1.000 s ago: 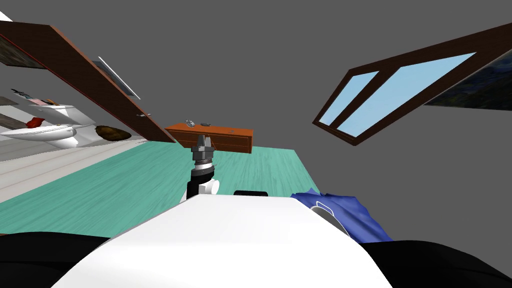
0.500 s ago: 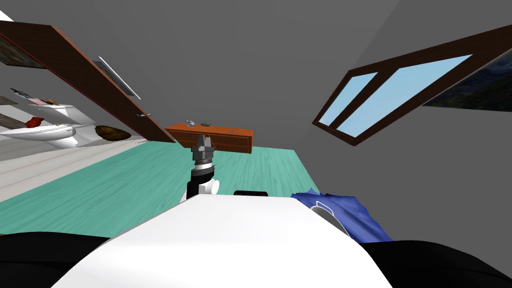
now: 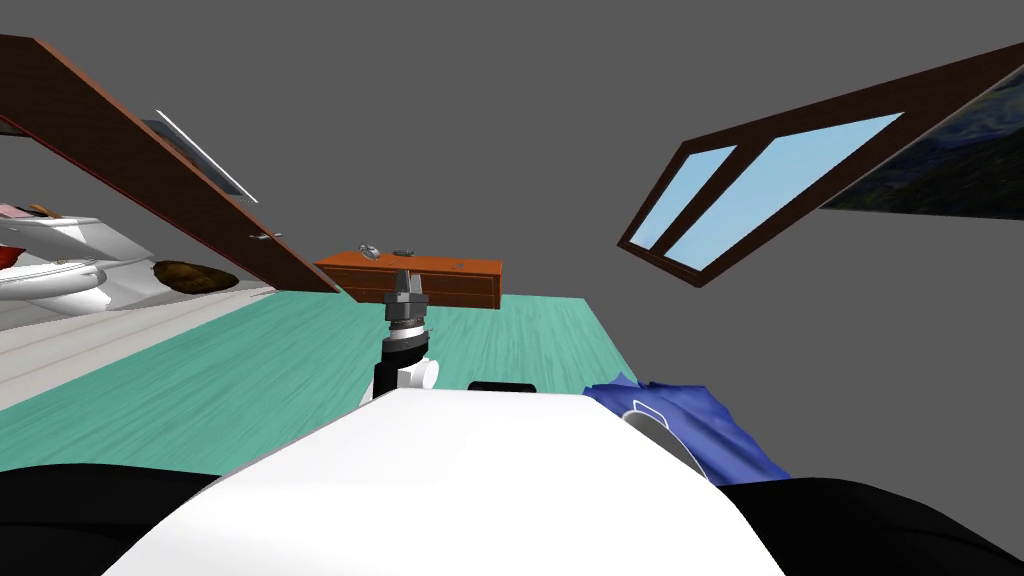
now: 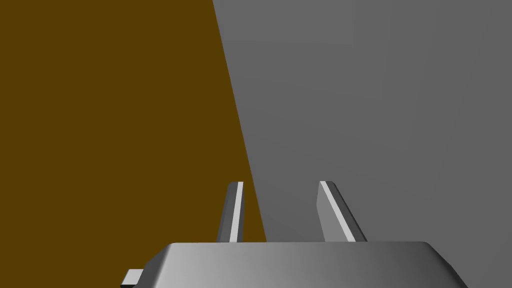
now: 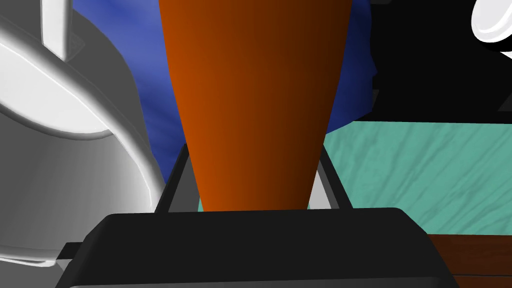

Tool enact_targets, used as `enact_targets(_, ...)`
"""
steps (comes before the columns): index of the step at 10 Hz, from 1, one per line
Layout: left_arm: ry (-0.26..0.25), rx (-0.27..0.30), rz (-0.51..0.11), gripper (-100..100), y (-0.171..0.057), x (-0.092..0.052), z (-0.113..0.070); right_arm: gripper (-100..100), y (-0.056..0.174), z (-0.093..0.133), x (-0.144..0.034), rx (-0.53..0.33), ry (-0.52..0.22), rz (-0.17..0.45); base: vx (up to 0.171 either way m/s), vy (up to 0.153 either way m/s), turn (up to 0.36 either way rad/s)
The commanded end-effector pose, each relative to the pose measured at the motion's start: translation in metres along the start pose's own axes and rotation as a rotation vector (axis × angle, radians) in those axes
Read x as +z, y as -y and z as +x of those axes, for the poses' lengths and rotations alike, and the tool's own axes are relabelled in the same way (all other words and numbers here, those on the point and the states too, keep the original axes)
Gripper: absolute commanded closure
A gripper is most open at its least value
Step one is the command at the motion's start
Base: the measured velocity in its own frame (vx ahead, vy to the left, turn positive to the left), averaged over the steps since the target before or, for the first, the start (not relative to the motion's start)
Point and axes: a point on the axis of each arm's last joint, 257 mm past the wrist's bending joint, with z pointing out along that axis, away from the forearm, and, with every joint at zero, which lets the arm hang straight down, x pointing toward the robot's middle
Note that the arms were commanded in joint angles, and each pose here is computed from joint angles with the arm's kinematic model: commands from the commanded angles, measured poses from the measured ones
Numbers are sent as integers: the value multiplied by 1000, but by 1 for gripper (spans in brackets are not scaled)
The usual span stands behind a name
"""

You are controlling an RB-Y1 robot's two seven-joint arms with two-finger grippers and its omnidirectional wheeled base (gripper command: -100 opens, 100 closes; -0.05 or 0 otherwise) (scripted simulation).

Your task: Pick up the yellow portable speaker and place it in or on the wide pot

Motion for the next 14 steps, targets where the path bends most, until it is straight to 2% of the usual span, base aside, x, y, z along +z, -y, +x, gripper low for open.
enact_targets(1, 0, 0, 0, 0, 0, 0, 0, 0, 0, 0, 0, 0, 0, 0, 7, 5, 4)
enact_targets(2, 0, 0, 0, 0, 0, 0, 0, 100, 14, 8, -9, -13, -19, 3, -38, 54, -32)
enact_targets(5, 0, 0, 0, 0, 0, 0, 0, 100, 38, 29, -27, -42, -67, 3, -120, 79, -53)
enact_targets(6, 0, 0, 0, 0, 0, 0, 0, 100, 38, 29, -27, -42, -67, 3, -81, 53, -30)
enact_targets(7, 0, 0, 0, 0, 0, 0, 0, 100, 51, 37, -36, -55, -91, 2, -68, 66, -54)
enact_targets(8, 0, 0, 0, 0, 0, 0, 0, 100, 51, 37, -36, -55, -91, 2, -72, 44, -60)
enact_targets(9, 0, 0, 0, 0, 0, 0, 0, 100, 66, 42, -46, -67, -111, 5, -83, 34, -56)
enact_targets(14, 0, 0, 0, 0, 0, 0, 0, 100, 107, 40, -73, -92, -145, 12, -53, 10, -28)
